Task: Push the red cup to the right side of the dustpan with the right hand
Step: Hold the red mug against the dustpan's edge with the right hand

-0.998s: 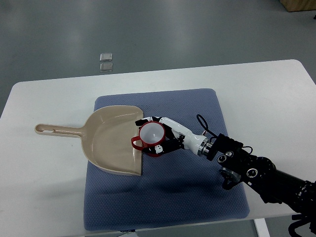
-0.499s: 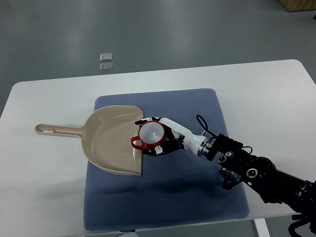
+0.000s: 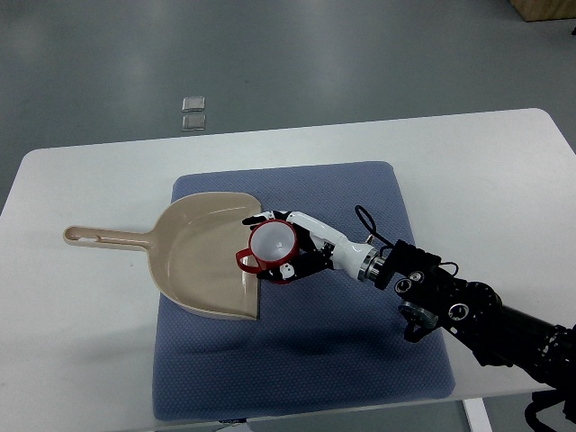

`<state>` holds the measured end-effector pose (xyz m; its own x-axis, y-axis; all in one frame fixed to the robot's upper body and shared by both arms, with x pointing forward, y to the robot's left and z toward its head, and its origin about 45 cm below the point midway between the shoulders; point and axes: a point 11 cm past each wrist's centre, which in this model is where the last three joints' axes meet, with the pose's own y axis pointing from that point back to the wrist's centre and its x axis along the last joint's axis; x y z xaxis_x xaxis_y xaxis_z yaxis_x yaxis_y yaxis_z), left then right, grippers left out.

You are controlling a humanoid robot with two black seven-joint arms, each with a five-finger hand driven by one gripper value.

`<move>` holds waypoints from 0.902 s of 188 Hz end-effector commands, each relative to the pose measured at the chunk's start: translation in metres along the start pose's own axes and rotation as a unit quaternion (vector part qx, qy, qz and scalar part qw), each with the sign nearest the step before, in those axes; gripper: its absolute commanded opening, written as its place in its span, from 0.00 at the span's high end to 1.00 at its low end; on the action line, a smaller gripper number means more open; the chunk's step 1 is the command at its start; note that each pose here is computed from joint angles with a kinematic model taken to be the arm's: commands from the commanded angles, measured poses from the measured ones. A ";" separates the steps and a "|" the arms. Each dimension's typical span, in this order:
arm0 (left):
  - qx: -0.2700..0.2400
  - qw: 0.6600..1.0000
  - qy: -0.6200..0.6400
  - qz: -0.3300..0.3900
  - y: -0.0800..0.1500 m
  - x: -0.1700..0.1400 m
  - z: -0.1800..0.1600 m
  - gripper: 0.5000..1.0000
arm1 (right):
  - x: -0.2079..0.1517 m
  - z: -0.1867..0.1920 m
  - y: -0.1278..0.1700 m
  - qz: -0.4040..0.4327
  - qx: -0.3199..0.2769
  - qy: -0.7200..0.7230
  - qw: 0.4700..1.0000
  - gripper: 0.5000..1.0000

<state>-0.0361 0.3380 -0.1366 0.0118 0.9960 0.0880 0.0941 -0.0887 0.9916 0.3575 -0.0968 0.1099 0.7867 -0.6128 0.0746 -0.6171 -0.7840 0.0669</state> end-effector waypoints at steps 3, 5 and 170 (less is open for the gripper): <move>0.000 1.000 0.000 0.000 0.000 0.000 0.000 0.00 | -0.001 0.000 0.000 -0.006 0.001 -0.004 1.000 0.17; 0.000 1.000 0.000 0.000 0.000 0.000 0.000 0.00 | -0.001 0.000 0.000 -0.006 0.001 -0.004 1.000 0.17; 0.000 1.000 0.000 0.000 0.000 0.000 0.000 0.00 | 0.008 0.006 0.007 0.008 -0.009 -0.008 1.000 0.17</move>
<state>-0.0361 0.3380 -0.1366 0.0118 0.9961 0.0880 0.0941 -0.0887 0.9916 0.3586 -0.1038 0.1057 0.7795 -0.6237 0.0576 -0.6263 -0.7755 0.0791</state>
